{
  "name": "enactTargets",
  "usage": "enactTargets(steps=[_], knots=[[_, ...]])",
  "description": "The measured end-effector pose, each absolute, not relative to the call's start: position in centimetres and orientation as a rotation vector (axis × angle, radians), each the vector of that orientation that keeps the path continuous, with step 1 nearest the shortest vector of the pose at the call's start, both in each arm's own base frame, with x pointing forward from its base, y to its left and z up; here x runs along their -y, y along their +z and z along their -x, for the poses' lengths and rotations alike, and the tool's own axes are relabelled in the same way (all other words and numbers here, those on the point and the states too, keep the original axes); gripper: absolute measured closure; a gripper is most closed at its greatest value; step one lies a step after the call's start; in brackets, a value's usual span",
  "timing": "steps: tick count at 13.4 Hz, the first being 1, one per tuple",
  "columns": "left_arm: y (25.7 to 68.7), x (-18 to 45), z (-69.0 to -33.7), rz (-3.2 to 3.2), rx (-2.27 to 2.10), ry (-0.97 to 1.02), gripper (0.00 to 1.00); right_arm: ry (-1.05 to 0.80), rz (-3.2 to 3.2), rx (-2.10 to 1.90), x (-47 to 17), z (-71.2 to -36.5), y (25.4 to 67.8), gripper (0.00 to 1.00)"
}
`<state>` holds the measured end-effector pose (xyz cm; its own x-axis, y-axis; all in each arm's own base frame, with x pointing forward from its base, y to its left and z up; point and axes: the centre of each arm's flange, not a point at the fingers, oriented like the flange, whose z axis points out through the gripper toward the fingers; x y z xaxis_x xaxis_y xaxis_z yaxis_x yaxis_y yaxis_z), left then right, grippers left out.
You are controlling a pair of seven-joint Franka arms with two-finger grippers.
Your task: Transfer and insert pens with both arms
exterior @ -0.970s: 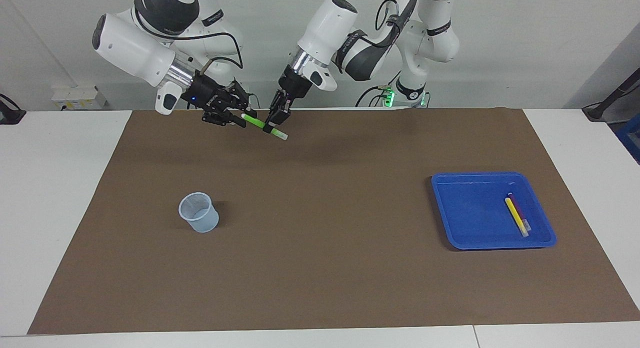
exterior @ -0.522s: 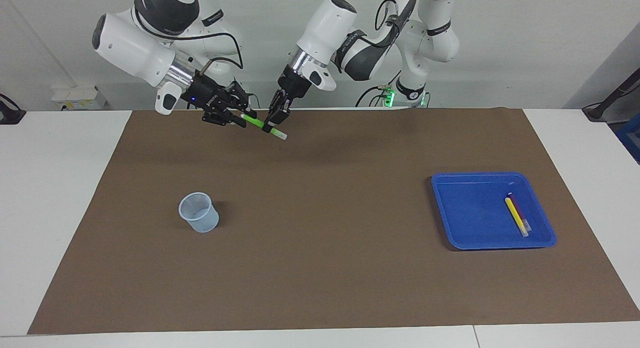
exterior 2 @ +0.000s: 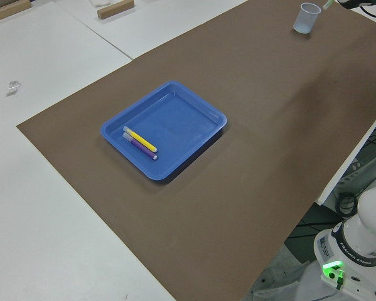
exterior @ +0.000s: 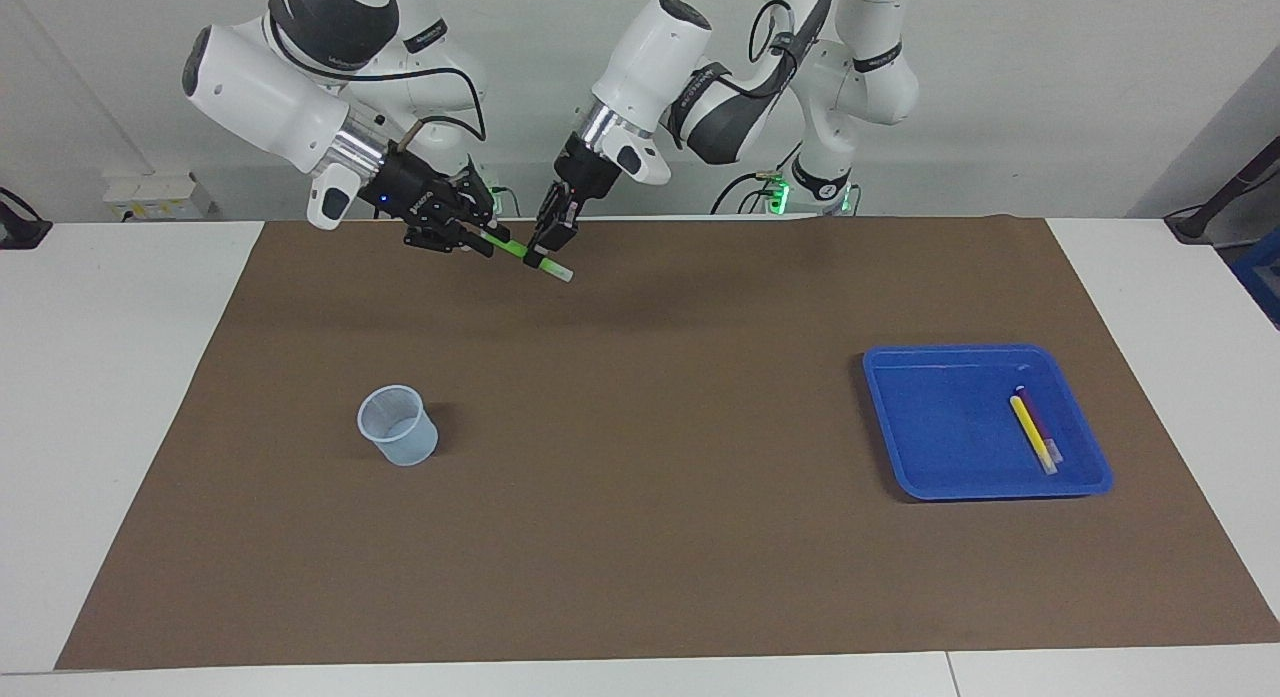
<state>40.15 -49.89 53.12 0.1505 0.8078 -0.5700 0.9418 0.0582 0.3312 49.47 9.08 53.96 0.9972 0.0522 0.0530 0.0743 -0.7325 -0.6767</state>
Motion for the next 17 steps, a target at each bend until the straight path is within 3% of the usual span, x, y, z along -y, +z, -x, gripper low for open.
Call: enactTargets(steps=[3,6,14,15,17], knots=[[53.19,49.90,-40.16,-1.765,-1.675,-0.258,0.83,-0.037,2.396,0.086,-9.69,-49.43,54.00,0.70],[53.19,49.89,-40.26,-1.757,-1.673,-0.257,0.83,-0.040,2.390,0.081,-9.74,-49.44,54.09,0.80],[53.15,49.93,-40.27,-1.755,-1.671,-0.256,0.82,-0.041,2.390,0.079,-9.68,-49.45,54.11,0.80],[53.15,49.94,-40.27,-1.755,-1.670,-0.256,0.77,-0.044,2.390,0.079,-9.66,-49.49,54.18,0.80],[53.14,49.82,-40.43,-1.752,-1.673,-0.254,0.52,-0.061,2.399,0.079,-9.36,-49.67,54.61,0.80]])
